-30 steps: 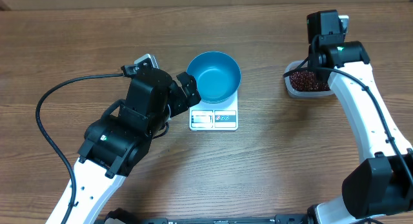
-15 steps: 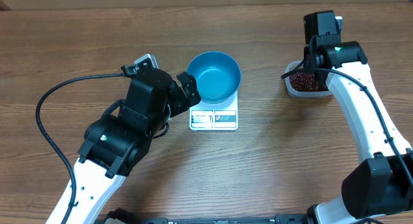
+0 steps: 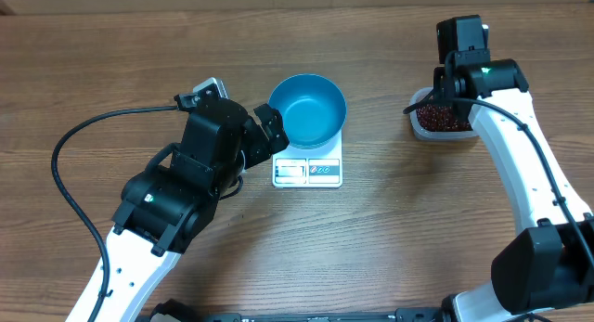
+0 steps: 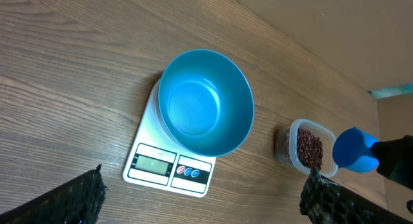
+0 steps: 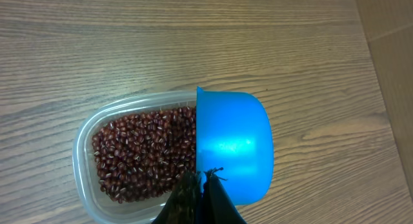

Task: Scoop item into bowl and weigh 150g on scale
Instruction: 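Lower the blue scoop with the right gripper into the bean tub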

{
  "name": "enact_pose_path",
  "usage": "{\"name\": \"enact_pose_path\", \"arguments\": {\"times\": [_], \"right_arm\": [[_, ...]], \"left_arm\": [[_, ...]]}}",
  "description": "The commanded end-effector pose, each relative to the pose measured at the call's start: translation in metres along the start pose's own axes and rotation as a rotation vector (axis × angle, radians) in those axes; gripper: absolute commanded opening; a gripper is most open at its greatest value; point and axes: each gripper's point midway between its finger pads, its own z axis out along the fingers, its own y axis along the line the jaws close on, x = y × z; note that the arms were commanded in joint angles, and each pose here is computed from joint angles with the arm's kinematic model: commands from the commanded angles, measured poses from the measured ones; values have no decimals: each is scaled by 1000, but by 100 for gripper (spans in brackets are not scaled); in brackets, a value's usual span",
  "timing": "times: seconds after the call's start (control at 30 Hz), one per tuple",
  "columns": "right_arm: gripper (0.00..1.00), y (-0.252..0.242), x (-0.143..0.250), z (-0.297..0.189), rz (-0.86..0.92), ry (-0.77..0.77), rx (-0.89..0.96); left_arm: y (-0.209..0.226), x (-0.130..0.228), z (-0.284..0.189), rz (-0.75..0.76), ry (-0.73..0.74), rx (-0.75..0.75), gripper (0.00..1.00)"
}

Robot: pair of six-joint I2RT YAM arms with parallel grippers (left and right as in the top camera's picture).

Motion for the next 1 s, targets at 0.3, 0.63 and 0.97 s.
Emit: {"name": "enact_pose_path", "arguments": {"times": [0.3, 0.63, 0.97], "right_arm": [[4, 2, 3, 15, -42, 45, 57], [4, 11, 0, 11, -59, 25, 56], [4, 12, 1, 13, -61, 28, 57]], "left_arm": [[-4, -7, -7, 16, -28, 10, 100], [-4, -7, -7, 16, -28, 10, 100], [-4, -7, -7, 16, -28, 10, 100]]}}
